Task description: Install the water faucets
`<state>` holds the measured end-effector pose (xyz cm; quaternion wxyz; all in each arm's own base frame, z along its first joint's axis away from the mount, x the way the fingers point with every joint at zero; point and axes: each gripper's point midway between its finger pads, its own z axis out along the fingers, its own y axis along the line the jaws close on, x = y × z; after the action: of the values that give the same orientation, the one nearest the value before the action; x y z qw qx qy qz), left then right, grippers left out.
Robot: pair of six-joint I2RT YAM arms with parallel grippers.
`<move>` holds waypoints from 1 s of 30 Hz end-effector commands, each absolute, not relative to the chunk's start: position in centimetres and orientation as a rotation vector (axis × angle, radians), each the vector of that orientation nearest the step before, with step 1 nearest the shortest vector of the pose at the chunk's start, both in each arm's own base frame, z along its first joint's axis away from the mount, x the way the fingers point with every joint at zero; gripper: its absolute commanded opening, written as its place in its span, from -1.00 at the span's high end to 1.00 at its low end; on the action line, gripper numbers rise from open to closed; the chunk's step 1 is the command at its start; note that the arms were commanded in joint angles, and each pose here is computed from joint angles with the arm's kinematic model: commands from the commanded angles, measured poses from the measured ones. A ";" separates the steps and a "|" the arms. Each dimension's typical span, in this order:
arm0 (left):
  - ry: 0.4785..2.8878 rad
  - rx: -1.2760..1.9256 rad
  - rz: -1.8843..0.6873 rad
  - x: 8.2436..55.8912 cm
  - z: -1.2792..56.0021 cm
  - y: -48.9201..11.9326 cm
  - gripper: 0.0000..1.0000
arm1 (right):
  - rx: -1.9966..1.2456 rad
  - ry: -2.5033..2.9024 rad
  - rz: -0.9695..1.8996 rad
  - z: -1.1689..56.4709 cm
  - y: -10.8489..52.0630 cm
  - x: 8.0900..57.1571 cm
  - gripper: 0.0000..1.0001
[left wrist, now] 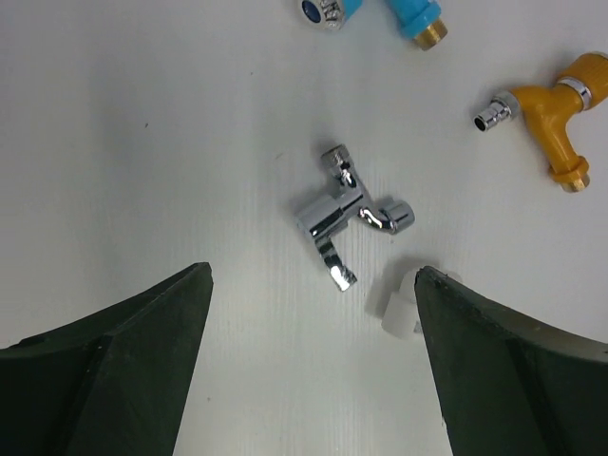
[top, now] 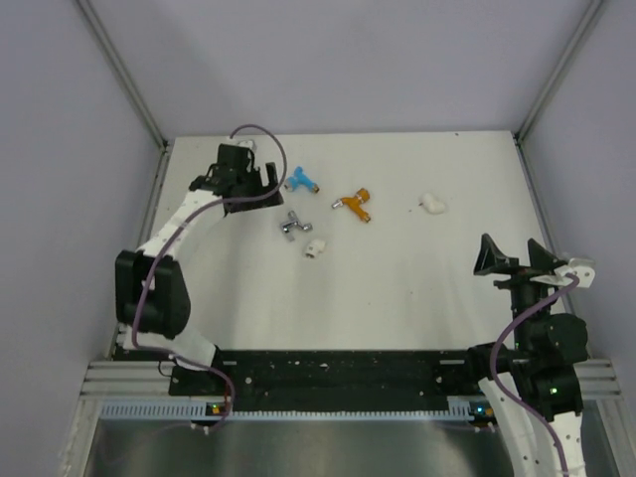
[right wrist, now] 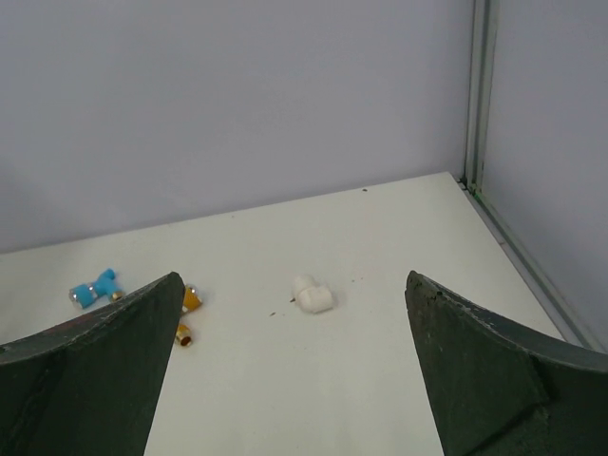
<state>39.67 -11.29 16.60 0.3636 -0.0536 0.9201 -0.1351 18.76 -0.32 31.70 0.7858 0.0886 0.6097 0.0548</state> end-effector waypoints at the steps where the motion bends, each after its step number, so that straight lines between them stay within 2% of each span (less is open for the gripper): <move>1: 2.441 -0.022 -0.386 44.4 15.1 -13.2 -0.86 | 0.158 1.270 0.173 33.4 0.5 18.1 -0.98; 9: 2.450 0.179 -0.283 51.6 12.3 -13.7 -0.88 | 0.140 1.273 0.181 33.3 0.8 18.1 -0.98; 21: 2.395 0.369 -0.299 56.3 9.2 -15.2 -0.83 | 0.135 1.277 0.183 33.5 0.9 17.8 -0.98; 23: 2.385 0.373 -0.314 56.8 8.9 -15.6 -0.78 | 0.140 1.279 0.178 33.4 0.8 17.9 -0.98; 30: 2.389 0.361 -0.338 57.9 6.9 -16.1 -0.37 | 0.147 1.282 0.164 33.2 0.5 18.0 -0.98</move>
<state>56.18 -15.51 5.99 0.3163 0.1317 0.9322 -0.1162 18.79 0.74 31.37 0.7807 0.0652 0.6172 0.0728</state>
